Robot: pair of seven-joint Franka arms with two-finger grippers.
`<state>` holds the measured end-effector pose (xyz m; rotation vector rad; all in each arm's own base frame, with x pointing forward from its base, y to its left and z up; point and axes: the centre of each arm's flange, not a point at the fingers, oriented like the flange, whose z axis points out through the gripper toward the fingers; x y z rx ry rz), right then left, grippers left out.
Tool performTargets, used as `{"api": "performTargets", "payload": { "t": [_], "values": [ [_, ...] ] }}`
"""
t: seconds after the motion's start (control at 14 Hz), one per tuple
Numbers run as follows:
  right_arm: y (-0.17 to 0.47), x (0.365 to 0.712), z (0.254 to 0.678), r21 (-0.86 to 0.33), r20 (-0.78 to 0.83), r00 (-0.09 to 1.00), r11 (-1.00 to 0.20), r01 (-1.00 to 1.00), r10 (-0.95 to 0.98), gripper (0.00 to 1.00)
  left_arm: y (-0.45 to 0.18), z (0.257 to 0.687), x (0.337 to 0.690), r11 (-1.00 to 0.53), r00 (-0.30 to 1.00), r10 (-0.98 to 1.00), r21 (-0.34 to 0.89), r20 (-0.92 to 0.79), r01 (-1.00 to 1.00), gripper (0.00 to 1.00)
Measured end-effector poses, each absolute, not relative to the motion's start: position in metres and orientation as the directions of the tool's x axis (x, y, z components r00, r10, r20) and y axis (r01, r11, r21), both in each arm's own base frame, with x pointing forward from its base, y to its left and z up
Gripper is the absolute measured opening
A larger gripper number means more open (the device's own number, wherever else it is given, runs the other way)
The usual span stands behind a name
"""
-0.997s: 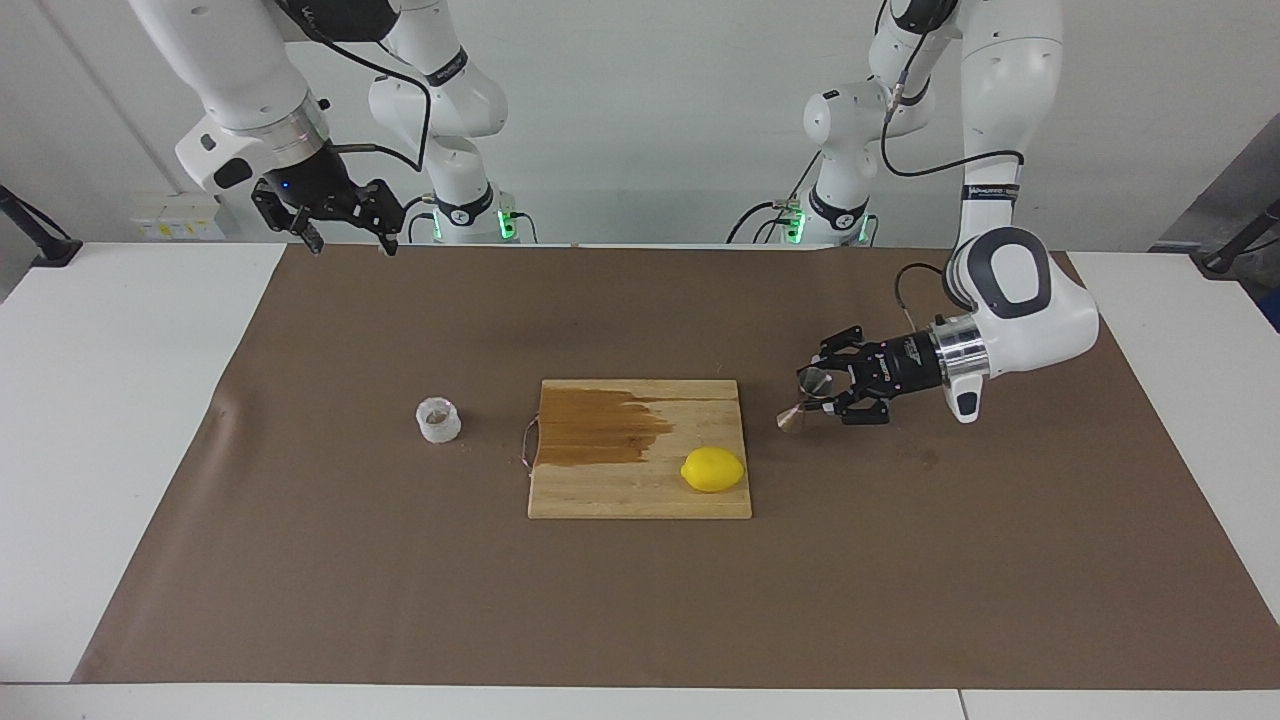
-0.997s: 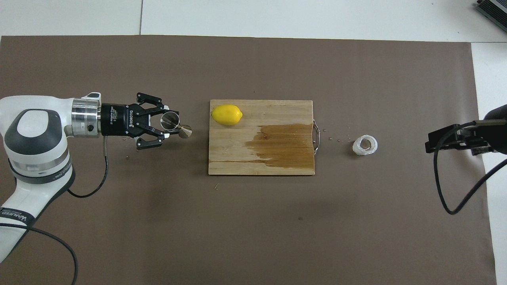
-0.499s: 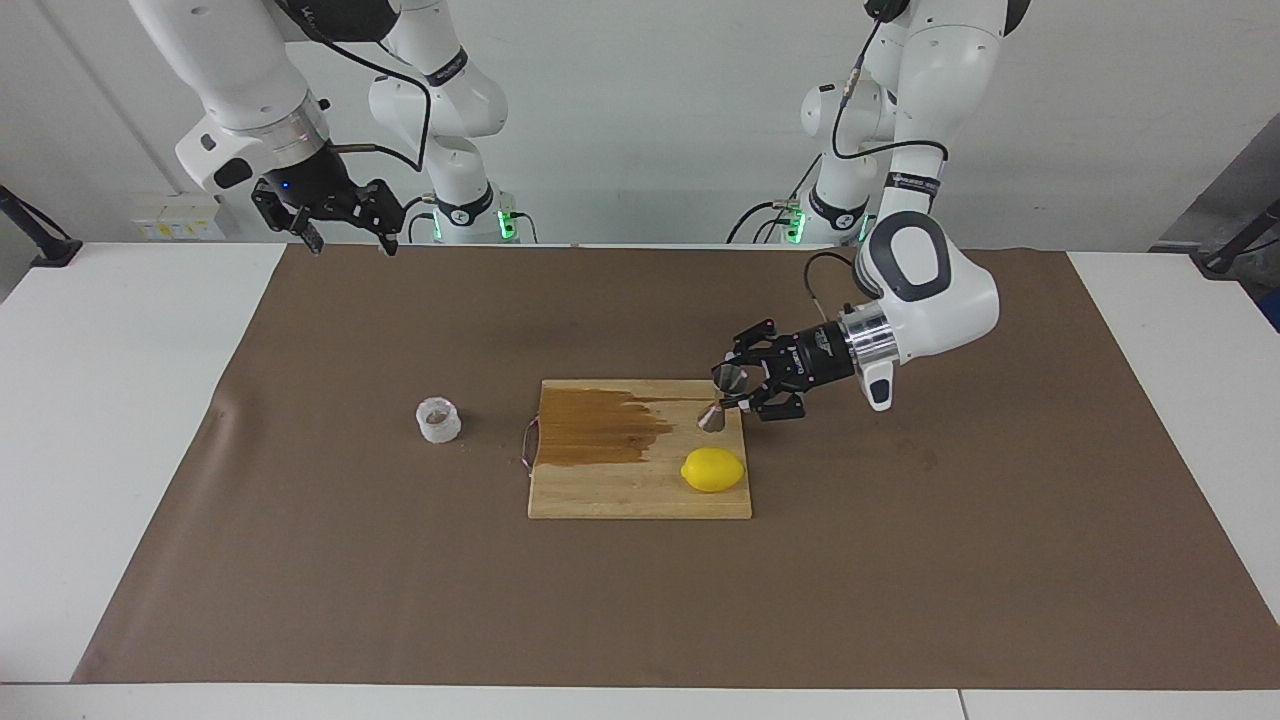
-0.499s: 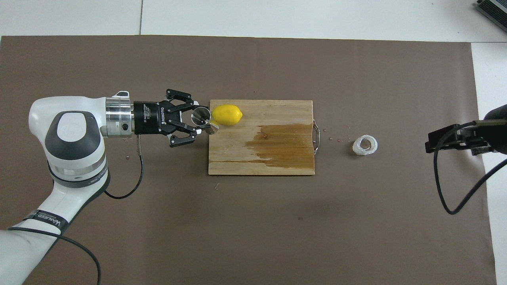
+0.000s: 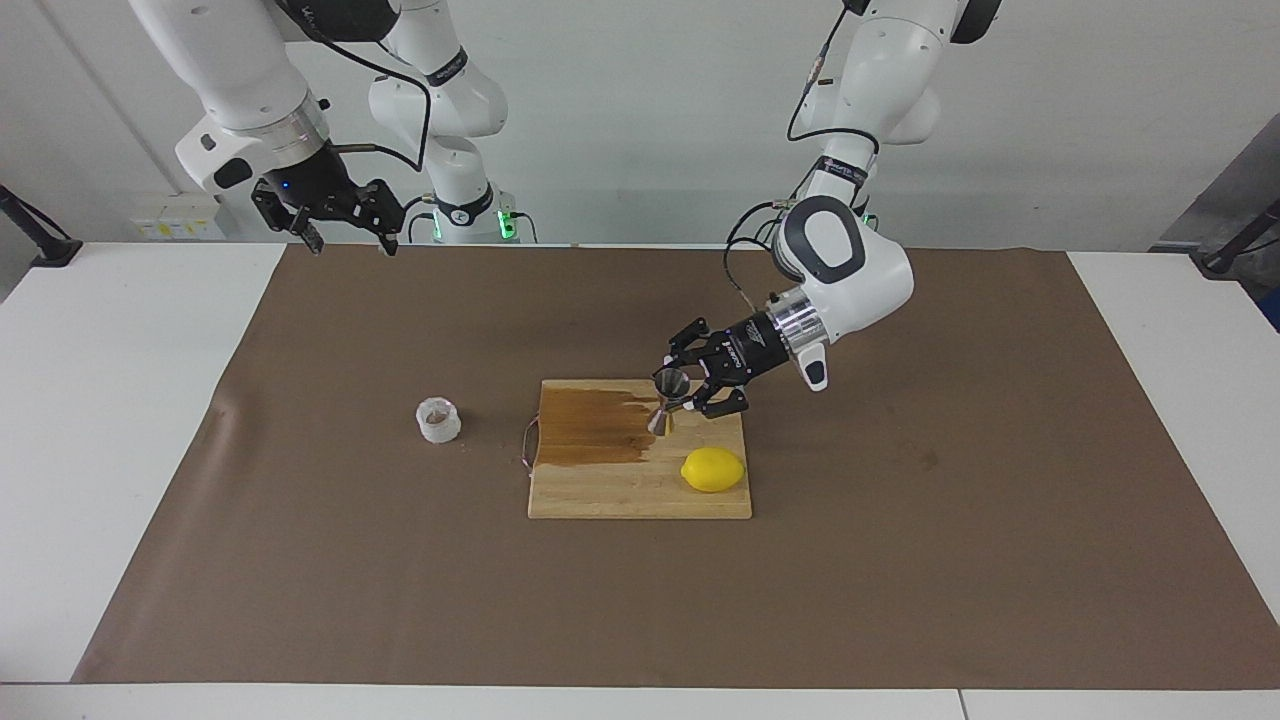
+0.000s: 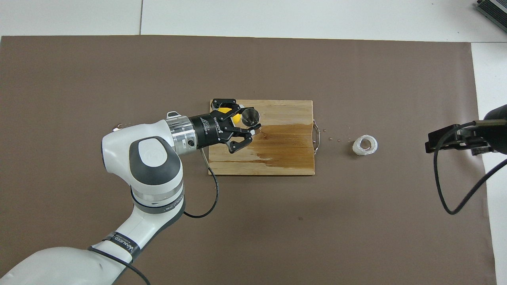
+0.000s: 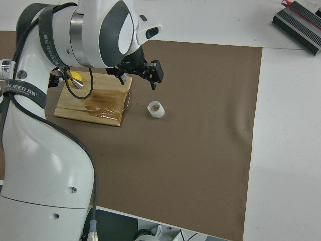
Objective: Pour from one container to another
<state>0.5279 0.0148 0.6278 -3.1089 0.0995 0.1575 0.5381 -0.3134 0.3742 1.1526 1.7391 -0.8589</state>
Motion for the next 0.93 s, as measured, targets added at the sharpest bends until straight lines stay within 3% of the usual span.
{"api": "performTargets", "payload": {
  "t": [0.43, 0.93],
  "values": [
    [0.015, 0.528, 0.628, -0.024, -0.102, 0.993, -0.998, -0.065, -0.062, 1.0, -0.349, 0.355, 0.528, 0.454, -0.294, 0.344, -0.116, -0.892, 0.884, 0.48],
    [0.015, 0.528, 0.628, -0.024, -0.102, 0.993, -0.998, -0.065, -0.062, 1.0, -0.385, 0.341, 0.518, 0.466, -0.305, 0.374, -0.107, -0.876, 0.878, 0.48]
  ]
}}
